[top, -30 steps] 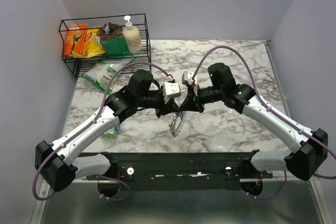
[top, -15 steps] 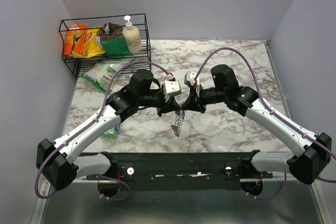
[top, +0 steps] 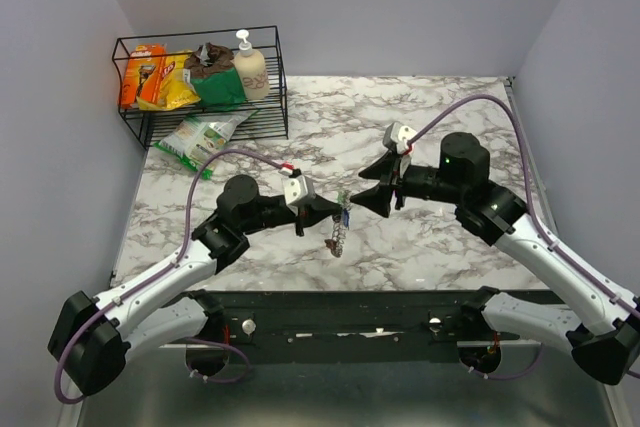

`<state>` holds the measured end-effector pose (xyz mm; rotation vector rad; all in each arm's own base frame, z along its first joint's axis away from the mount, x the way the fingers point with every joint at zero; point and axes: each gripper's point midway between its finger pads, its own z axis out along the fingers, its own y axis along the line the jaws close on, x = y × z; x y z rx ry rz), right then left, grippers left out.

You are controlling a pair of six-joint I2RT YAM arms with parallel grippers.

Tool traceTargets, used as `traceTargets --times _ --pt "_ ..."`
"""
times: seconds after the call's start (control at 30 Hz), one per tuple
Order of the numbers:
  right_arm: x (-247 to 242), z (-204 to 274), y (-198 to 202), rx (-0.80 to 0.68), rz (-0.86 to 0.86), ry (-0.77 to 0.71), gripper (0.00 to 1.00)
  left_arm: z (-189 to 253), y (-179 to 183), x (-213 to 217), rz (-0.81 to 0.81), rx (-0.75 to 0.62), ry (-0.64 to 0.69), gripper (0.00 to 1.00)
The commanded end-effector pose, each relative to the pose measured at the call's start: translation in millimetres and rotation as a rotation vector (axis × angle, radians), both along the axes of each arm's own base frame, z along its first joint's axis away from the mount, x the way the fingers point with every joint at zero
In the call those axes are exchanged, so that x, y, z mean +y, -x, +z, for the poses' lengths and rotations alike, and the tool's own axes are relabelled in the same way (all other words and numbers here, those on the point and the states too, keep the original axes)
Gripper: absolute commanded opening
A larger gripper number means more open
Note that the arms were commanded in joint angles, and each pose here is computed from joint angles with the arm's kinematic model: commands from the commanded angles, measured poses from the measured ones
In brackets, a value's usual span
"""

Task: Put the keys on the keyring

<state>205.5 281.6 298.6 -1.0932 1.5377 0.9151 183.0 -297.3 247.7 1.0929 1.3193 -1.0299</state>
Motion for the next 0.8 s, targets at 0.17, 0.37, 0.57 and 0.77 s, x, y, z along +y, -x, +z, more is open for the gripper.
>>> traceTargets --times 0.17,0.37,0.57,0.77 --pt "-10.3 9.7 0.7 0.008 -0.015 -0.096 0.66 79.1 10.0 3.9 -0.015 -0.179 0.333 0.00" --pt "-10.7 15.0 14.3 0.002 0.055 -0.134 0.57 93.5 24.7 8.6 -0.083 -0.208 0.440 0.00" --pt "-8.9 28.2 38.2 -0.052 0.183 -0.172 0.56 101.2 30.4 10.7 -0.119 -0.224 0.464 0.00" --pt "-7.9 36.2 62.4 -0.090 0.318 -0.215 0.56 103.9 32.6 9.6 -0.145 -0.223 0.463 0.00"
